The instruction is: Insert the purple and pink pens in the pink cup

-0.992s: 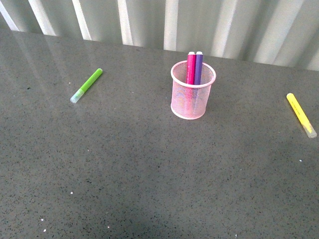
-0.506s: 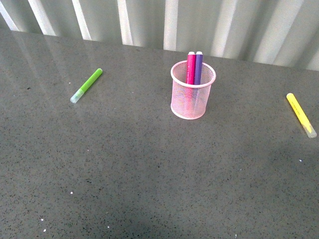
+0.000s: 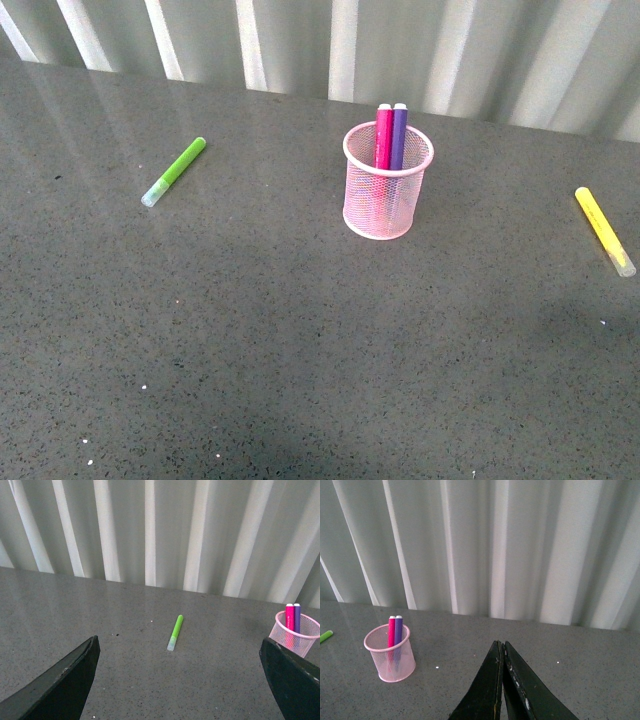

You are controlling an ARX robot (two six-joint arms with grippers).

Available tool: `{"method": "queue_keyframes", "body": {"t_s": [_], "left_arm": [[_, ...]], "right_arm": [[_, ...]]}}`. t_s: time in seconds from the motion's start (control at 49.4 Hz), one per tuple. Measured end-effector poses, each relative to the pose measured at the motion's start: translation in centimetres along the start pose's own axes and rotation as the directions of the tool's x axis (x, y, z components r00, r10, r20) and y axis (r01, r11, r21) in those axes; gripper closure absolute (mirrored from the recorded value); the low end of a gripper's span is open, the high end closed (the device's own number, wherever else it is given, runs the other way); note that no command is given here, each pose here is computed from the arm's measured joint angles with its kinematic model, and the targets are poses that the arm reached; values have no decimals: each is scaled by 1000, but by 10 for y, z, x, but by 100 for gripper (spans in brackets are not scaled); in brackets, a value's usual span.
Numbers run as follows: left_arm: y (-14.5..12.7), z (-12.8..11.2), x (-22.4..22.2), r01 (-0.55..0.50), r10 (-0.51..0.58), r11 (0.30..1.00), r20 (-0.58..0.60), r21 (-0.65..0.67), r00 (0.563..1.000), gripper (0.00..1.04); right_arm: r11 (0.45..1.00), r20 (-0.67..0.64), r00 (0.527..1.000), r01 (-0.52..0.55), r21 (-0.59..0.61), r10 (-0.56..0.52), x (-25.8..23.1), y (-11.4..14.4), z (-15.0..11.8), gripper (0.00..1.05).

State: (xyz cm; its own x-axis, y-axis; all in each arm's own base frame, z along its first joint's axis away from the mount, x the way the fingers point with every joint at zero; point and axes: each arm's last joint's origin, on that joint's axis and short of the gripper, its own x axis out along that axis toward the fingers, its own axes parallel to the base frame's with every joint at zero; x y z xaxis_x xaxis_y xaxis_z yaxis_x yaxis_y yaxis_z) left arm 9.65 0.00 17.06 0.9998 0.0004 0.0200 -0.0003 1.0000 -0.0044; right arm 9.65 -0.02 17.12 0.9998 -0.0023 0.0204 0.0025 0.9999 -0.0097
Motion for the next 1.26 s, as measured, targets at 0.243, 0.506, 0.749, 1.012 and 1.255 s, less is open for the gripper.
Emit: {"method": "queue_keyframes", "body": {"t_s": [0.243,0.506,0.749,1.012,1.255], "left_arm": [[0,0,0,0,0,1000,0,0,1000,7],[0,0,0,0,0,1000,0,0,1000,7],[0,0,0,0,0,1000,0,0,1000,7],[0,0,0,0,0,1000,0,0,1000,7],[0,0,0,0,0,1000,0,0,1000,7]], "right_arm": [[1000,0,1000,0,0,0,0,0,0,92],[1000,0,1000,0,0,0,0,0,0,51],[1000,0,1000,0,0,0,0,0,0,8],[1000,0,1000,0,4,0,0,0,0,7],[1000,0,1000,0,4,0,0,0,0,7]]}}
